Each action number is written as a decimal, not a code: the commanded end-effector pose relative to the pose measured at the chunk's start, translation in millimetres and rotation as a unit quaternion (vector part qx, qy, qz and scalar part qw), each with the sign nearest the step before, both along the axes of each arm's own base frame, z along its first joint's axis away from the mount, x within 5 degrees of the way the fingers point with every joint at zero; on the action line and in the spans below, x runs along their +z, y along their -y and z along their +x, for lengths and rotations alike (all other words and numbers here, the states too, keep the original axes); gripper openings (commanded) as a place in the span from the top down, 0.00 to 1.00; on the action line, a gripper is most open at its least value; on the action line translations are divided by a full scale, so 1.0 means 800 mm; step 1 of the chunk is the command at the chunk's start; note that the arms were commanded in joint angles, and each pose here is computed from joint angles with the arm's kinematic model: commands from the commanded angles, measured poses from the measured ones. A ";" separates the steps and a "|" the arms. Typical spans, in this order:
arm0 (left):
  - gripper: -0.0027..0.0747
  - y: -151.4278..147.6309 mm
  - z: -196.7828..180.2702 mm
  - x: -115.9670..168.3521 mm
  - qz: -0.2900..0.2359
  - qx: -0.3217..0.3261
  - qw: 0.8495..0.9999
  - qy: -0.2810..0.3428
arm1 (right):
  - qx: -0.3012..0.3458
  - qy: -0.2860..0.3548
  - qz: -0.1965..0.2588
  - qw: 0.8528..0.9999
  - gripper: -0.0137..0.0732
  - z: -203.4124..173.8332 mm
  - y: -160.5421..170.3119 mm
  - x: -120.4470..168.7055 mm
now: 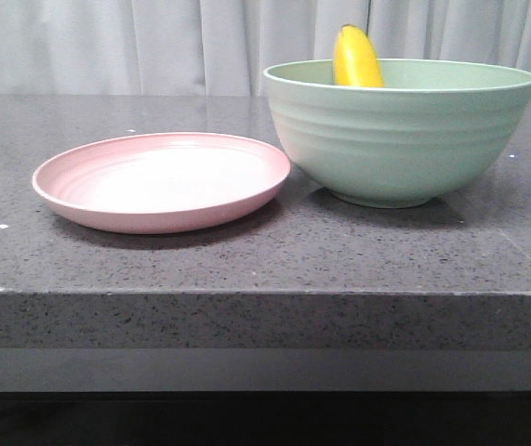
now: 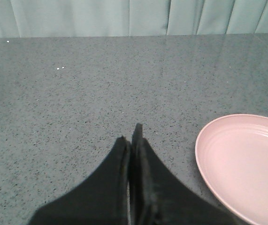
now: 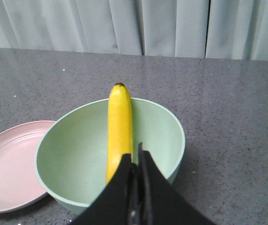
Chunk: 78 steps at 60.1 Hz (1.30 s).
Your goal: Transfer banana from pink plate to green bowl
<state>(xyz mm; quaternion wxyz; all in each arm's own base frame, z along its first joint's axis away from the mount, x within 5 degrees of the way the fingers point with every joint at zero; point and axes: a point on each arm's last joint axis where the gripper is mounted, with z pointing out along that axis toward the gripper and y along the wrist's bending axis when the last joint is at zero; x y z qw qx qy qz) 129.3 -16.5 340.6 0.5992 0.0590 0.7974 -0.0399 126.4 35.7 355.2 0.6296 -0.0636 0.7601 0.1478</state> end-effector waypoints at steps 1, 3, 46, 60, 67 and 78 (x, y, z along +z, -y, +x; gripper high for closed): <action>0.99 -0.004 -0.026 0.006 0.003 0.006 0.997 0.072 | -0.018 0.048 0.011 0.999 0.94 0.000 0.004 0.019; 0.99 -0.006 -0.039 -0.003 0.005 0.006 0.997 0.080 | -0.018 0.048 0.011 0.999 0.94 0.000 0.004 0.019; 0.99 -0.019 -0.096 -0.163 0.008 0.061 0.989 0.137 | -0.016 0.044 0.010 0.999 0.94 0.000 0.004 0.018; 0.99 -0.021 -0.093 -0.168 -0.002 0.069 0.984 0.166 | -0.016 0.044 0.010 0.999 0.94 0.000 0.004 0.018; 0.99 -0.021 -0.093 -0.168 -0.002 0.069 0.984 0.164 | -0.016 0.044 0.010 0.999 0.94 0.000 0.004 0.018; 0.99 -0.021 -0.093 -0.168 -0.002 0.069 0.984 0.164 | -0.016 0.044 0.010 0.999 0.94 0.000 0.004 0.018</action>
